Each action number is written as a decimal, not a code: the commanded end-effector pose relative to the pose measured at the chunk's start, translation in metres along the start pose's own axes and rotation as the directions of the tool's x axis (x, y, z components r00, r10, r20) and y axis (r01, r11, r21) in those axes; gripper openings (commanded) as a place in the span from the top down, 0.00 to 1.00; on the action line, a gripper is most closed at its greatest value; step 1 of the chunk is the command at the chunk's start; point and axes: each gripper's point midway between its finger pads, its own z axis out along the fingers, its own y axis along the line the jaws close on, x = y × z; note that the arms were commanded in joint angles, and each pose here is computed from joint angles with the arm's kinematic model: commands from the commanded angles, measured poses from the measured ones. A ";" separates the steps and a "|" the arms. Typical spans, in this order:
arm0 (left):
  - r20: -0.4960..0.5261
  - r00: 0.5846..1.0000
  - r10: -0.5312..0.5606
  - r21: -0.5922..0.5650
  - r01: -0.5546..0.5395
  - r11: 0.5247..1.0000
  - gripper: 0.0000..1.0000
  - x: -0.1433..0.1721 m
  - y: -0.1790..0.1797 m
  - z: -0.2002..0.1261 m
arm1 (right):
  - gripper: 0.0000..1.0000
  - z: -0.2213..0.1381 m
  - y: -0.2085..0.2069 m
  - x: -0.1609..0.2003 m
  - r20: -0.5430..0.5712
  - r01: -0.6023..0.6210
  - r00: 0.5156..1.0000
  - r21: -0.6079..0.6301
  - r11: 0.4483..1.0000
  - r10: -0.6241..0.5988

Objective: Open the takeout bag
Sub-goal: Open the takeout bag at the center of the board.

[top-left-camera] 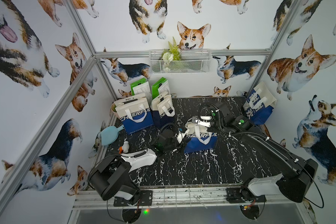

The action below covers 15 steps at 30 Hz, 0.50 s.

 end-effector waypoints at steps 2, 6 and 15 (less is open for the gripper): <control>-0.101 0.995 -0.027 -0.002 0.027 1.000 1.00 0.026 0.000 -0.001 | 0.83 0.004 0.000 0.003 -0.021 -0.012 1.000 -0.006 1.000 0.012; -0.099 0.995 -0.027 -0.005 0.027 1.000 1.00 0.025 0.000 -0.002 | 0.94 0.003 -0.002 0.006 -0.045 -0.007 0.999 -0.007 1.000 0.007; -0.103 0.994 -0.026 -0.009 0.025 1.000 1.00 0.026 0.001 -0.002 | 1.00 -0.020 -0.033 0.001 -0.042 0.092 0.995 -0.002 0.996 -0.092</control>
